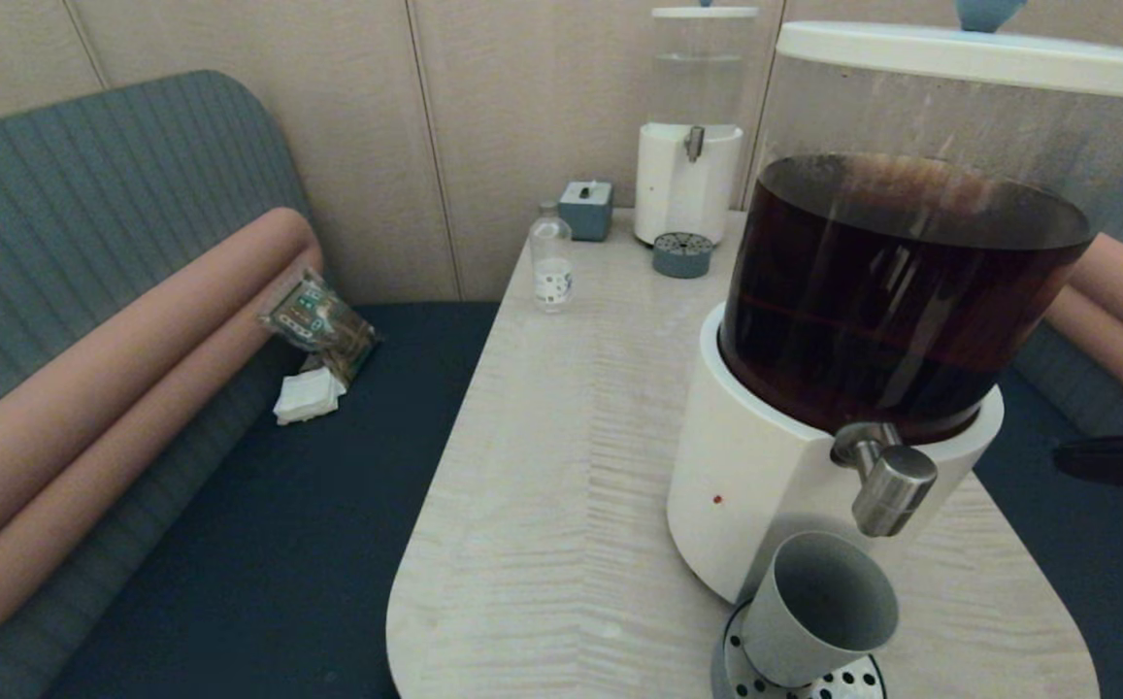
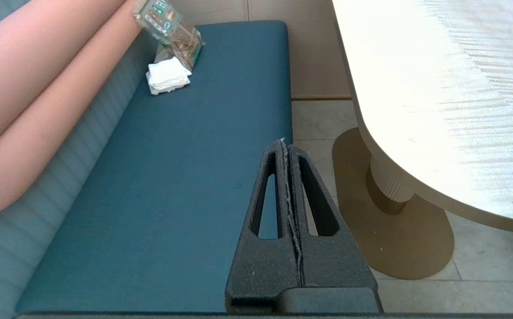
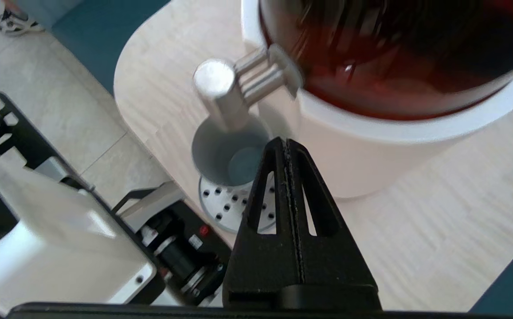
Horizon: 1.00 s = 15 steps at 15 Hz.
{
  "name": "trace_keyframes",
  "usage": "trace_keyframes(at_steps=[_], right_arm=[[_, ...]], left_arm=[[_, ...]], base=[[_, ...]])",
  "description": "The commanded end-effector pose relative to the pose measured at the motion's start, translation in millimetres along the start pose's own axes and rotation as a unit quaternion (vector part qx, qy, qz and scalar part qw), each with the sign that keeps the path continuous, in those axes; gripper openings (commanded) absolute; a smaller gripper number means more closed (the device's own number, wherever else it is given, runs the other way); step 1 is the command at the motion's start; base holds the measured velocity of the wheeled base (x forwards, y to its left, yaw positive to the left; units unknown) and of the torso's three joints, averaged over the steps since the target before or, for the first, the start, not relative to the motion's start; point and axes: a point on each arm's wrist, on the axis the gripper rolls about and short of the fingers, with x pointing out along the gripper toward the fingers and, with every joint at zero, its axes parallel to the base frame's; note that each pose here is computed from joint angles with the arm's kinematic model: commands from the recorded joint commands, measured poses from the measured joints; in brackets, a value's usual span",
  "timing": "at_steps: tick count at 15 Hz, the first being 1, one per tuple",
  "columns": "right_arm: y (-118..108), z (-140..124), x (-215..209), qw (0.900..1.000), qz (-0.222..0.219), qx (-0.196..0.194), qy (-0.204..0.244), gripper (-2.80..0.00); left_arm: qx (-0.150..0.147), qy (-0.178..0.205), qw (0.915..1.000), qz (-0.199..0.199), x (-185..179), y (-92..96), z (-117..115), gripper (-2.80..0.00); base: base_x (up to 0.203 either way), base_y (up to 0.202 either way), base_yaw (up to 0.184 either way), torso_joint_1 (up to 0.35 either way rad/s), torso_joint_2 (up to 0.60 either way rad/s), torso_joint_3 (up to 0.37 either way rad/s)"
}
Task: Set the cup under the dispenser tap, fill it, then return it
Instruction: Turn on the faucet
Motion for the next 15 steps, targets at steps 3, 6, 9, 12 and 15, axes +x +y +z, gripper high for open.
trace_keyframes(at_steps=[3,6,9,12,15], right_arm=[[-10.0,6.3,21.2,1.0,-0.002,0.003,0.007,-2.8],[-17.2,7.2,39.2,0.999,-0.01,0.019,0.035,-2.8],[-11.4,11.0,54.6,0.997,-0.034,0.045,0.055,-2.8],[1.0,16.5,54.8,0.997,-0.042,0.05,0.049,-2.8],[2.8,17.3,51.8,0.997,-0.041,0.048,0.043,-2.8]], left_arm=[[0.001,0.0,1.0,0.0,0.0,0.0,0.1,-2.8],[0.0,0.001,1.0,0.0,0.1,0.0,-0.3,-2.8],[0.0,0.0,1.0,0.0,0.1,0.0,-0.3,-2.8],[0.0,0.0,1.0,0.0,0.0,0.0,0.1,-2.8],[0.0,0.0,1.0,0.0,0.0,0.0,-0.1,-2.8]], base=[[0.0,0.0,0.0,0.0,0.0,0.0],[0.0,0.0,0.0,0.0,0.0,0.0],[0.0,0.0,0.0,0.0,0.0,0.0],[0.0,0.0,0.0,0.0,0.0,0.0],[0.0,0.0,0.0,0.0,0.0,0.0]])
